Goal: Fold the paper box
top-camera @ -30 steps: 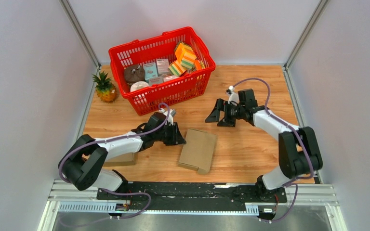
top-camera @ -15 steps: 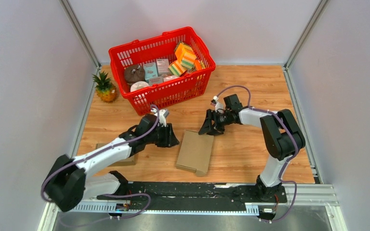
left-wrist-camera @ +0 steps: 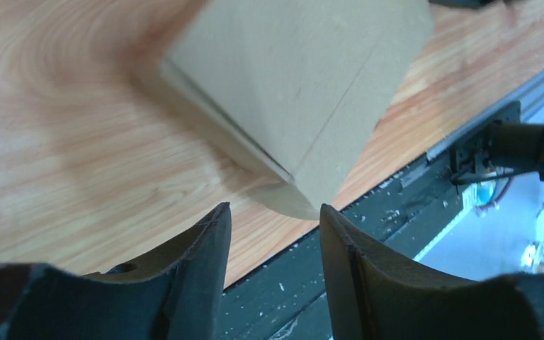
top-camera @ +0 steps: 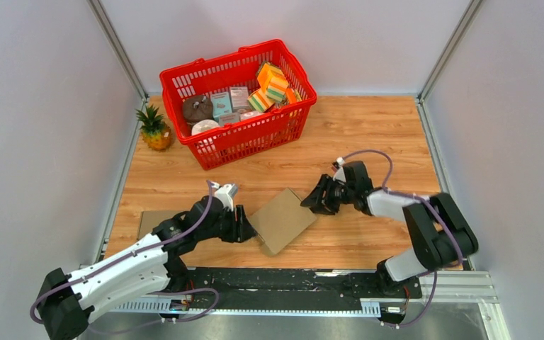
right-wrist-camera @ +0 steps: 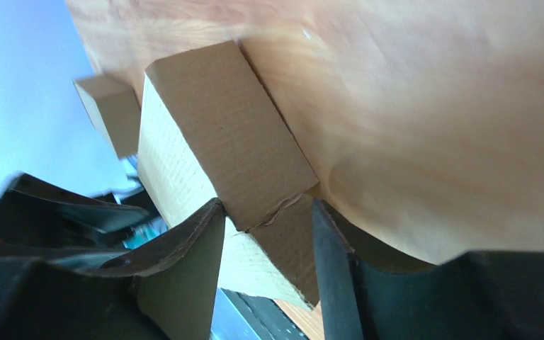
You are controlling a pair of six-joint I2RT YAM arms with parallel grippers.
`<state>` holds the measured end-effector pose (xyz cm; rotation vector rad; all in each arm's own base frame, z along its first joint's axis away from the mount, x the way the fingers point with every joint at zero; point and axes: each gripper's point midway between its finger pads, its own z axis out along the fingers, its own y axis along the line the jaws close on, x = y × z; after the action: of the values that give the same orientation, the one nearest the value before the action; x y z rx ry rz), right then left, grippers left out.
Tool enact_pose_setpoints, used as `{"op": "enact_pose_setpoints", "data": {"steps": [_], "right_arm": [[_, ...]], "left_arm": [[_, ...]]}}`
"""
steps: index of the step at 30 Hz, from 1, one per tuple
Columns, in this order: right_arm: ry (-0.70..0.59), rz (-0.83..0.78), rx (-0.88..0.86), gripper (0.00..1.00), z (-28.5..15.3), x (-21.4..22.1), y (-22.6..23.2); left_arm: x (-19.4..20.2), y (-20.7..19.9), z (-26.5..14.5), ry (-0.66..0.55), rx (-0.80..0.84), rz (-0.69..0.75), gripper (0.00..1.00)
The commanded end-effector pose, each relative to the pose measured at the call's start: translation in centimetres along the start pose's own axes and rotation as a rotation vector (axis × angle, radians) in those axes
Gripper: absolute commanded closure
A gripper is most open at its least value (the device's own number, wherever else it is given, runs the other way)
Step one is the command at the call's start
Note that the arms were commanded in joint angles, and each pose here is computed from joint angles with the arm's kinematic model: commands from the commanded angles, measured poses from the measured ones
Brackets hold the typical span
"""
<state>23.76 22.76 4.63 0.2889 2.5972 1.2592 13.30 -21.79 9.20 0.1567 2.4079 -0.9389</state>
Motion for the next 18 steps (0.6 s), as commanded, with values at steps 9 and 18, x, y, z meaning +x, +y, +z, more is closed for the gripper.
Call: {"op": "enact_pose_setpoints", "data": {"steps": [9, 18], "right_arm": [[-0.287, -0.208, 0.124, 0.10, -3.3, -1.7, 3.4], [-0.094, -0.485, 0.009, 0.37, -0.1, -2.7, 5.7]], "left_arm": [[-4.2, 0.2, 0.4, -0.219, -0.079, -0.144, 0.39], [-5.1, 2.0, 0.6, -0.199, -0.046, -0.166, 0.40]]}}
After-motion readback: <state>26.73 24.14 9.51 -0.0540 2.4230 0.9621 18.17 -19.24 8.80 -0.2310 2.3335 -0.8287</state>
